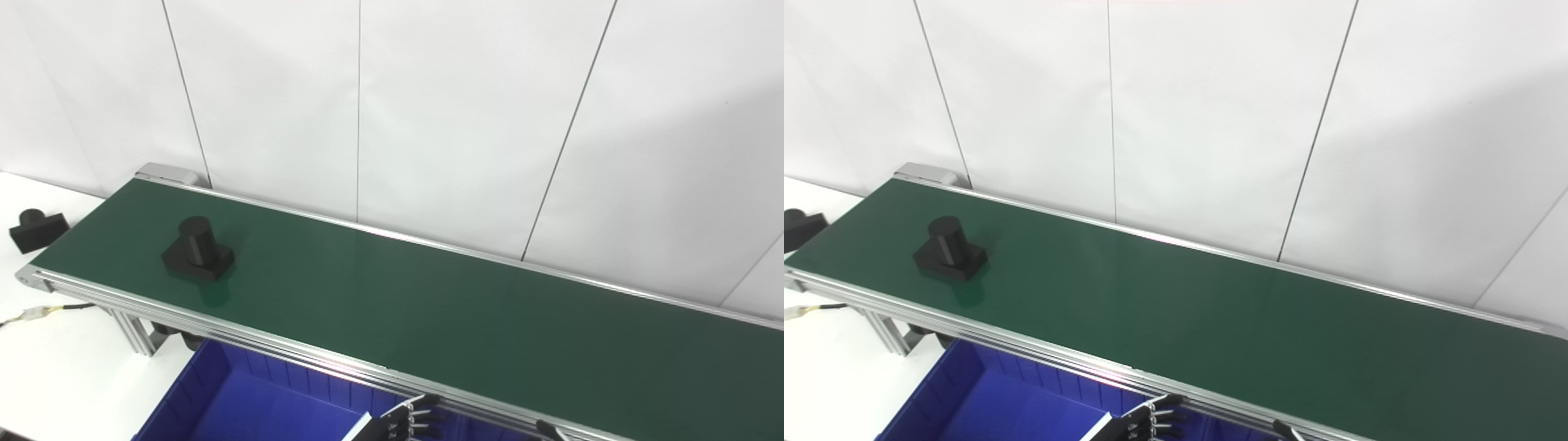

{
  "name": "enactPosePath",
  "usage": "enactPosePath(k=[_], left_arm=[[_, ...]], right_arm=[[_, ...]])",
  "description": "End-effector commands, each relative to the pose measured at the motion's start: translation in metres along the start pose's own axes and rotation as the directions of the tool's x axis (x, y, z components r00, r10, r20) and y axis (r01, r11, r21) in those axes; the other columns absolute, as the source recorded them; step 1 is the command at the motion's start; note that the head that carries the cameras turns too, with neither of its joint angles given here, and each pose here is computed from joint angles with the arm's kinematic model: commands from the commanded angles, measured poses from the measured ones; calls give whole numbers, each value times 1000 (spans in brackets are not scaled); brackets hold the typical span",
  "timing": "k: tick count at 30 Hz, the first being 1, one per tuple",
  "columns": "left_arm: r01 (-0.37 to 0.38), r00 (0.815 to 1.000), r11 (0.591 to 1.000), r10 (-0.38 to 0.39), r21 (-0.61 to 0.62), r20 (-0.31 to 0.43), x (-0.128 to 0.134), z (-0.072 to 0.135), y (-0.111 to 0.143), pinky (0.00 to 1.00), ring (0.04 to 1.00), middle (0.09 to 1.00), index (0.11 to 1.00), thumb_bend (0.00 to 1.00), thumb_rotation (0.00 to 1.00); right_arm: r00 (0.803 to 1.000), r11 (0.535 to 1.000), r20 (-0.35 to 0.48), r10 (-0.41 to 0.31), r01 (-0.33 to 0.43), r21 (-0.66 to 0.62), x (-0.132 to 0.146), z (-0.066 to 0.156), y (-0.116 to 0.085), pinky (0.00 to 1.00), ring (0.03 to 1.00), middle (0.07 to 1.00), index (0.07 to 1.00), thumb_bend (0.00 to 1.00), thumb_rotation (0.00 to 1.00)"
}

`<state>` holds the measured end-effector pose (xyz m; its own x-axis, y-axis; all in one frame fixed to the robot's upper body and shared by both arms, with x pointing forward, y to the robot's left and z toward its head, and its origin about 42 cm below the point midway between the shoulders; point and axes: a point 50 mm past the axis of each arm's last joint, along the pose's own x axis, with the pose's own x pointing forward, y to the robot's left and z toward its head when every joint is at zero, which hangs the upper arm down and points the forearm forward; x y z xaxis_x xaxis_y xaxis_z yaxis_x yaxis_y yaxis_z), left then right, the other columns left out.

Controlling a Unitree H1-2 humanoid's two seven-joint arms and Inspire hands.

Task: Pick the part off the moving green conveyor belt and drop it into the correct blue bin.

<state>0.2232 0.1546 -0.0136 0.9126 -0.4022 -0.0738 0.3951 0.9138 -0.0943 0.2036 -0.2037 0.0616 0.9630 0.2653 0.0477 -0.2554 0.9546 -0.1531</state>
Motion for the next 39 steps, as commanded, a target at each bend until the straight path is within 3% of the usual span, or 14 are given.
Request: enactPosePath(k=[1, 9, 13, 19, 24, 32, 34, 39], left_arm=[[6, 997, 1000, -7, 23, 71, 12, 12, -1, 656, 764, 813, 883, 1000, 343], [7, 998, 999, -9, 31, 67, 14, 12, -3, 648, 760, 805, 887, 1000, 339], [7, 998, 1000, -9, 22, 68, 16, 12, -5, 643, 757, 802, 887, 1000, 333], [8, 998, 1000, -10, 23, 67, 17, 11, -6, 638, 753, 798, 886, 1000, 323], [8, 998, 999, -10, 32, 64, 17, 11, -6, 637, 751, 798, 887, 1000, 331], [6, 998, 1000, -8, 27, 67, 18, 12, -7, 638, 747, 795, 884, 1000, 327], [7, 998, 1000, -8, 25, 67, 18, 12, -6, 637, 747, 794, 881, 1000, 303], [6, 998, 1000, -8, 30, 61, 20, 11, -5, 635, 750, 799, 885, 1000, 309]], right_arm=[[991, 1000, 131, 3, -3, 0, 12, 26, -3, 530, 645, 744, 821, 710, 543], [966, 1000, 259, 1, 1, -10, 26, 73, -14, 490, 617, 706, 778, 783, 535], [928, 998, 372, 9, 13, -56, 44, 107, -25, 440, 571, 671, 743, 832, 571], [906, 994, 423, 31, 14, -104, 67, 143, -33, 449, 578, 670, 724, 862, 583], [890, 987, 451, 65, 8, -158, 87, 159, -33, 433, 571, 665, 713, 807, 559], [894, 974, 432, 120, -22, -226, 117, 179, -23, 452, 602, 682, 716, 688, 450], [891, 966, 430, 145, -35, -255, 129, 182, -18, 516, 656, 710, 739, 617, 368], [890, 947, 410, 199, -66, -315, 146, 179, -9, 587, 719, 759, 786, 581, 335]])
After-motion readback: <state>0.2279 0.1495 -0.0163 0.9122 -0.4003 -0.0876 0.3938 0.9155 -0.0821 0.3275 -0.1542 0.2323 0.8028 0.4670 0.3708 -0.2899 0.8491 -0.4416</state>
